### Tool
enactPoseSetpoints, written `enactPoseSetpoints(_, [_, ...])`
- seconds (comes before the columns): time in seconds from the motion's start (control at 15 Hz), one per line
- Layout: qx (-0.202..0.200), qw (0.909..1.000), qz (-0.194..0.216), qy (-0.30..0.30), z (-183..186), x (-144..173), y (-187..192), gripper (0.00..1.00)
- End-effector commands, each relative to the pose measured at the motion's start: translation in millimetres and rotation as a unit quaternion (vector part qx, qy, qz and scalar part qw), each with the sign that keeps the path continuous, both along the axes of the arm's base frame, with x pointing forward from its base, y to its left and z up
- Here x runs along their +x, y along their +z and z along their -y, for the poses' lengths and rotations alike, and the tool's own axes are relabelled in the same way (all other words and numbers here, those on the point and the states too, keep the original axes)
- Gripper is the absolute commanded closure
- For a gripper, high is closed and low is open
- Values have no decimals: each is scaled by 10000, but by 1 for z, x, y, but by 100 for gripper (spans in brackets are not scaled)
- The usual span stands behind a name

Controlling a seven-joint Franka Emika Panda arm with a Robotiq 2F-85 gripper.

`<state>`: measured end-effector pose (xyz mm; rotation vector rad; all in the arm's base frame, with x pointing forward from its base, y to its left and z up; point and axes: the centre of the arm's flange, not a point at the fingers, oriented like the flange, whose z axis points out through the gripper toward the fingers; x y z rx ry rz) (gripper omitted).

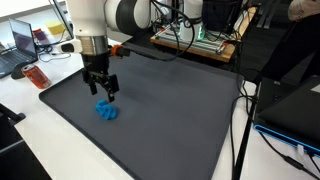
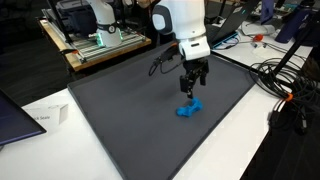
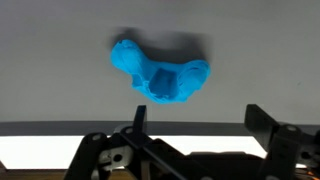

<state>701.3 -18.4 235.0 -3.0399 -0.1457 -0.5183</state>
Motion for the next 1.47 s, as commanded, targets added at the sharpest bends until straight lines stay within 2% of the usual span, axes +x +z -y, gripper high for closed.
enactPoseSetpoints(0.0, [-22,9998,123,120,9,22,-18,0])
enactPoseSetpoints(0.47, [-262,9991,154,297,17,37,-48,0])
enactPoseSetpoints(0.87, [-283,9988,158,355,17,45,-72,0])
enactPoseSetpoints(1.07, [-218,9983,-137,524,14,44,-83,0])
enactPoseSetpoints(1.4, [-394,9938,-847,611,15,37,-87,0])
